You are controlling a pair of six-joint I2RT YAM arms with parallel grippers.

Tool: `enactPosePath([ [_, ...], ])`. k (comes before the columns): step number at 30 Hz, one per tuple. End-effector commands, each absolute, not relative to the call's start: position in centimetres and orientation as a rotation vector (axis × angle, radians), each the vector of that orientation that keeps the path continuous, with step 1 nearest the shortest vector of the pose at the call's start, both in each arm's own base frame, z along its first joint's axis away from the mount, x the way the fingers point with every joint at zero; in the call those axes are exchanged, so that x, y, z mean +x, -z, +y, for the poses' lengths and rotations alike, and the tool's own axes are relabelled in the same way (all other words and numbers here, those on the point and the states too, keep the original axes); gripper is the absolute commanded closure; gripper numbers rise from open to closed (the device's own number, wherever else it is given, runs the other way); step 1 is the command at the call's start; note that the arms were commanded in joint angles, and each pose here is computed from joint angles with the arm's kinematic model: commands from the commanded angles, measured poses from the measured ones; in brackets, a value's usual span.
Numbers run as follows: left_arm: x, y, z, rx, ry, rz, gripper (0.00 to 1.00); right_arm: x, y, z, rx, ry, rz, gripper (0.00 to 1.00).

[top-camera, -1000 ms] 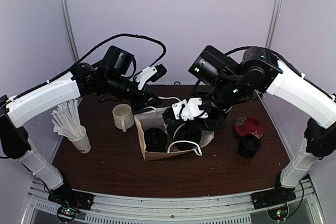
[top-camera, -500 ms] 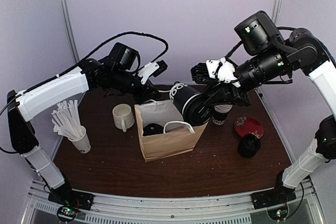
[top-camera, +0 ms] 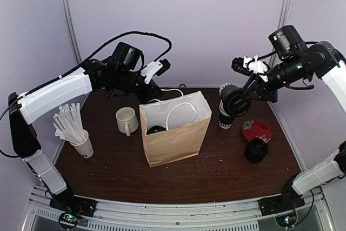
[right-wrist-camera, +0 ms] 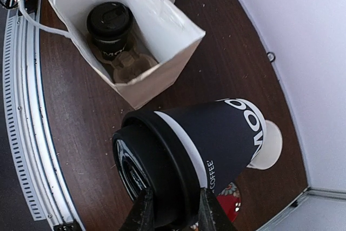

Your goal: Pack the takeout coffee

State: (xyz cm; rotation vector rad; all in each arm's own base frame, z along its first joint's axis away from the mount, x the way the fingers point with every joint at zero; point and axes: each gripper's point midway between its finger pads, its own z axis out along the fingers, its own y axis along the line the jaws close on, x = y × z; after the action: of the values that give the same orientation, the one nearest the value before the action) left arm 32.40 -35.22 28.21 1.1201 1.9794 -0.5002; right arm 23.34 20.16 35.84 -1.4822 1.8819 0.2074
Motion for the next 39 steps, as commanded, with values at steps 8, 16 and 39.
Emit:
enactPosePath([
  [8,32.9,-32.7,-35.7,1.059,0.552,1.845,1.00,21.5,-23.8,19.2,-1.440,-0.731,2.386,0.77],
  [16,31.9,-34.4,-35.8,1.068,0.600,1.777,1.00,20.2,-19.7,20.4,-1.452,-1.048,2.579,0.77],
  [39,31.2,-34.8,-35.2,1.070,0.602,1.767,1.00,24.4,-14.6,19.0,-1.353,-1.061,2.683,0.42],
])
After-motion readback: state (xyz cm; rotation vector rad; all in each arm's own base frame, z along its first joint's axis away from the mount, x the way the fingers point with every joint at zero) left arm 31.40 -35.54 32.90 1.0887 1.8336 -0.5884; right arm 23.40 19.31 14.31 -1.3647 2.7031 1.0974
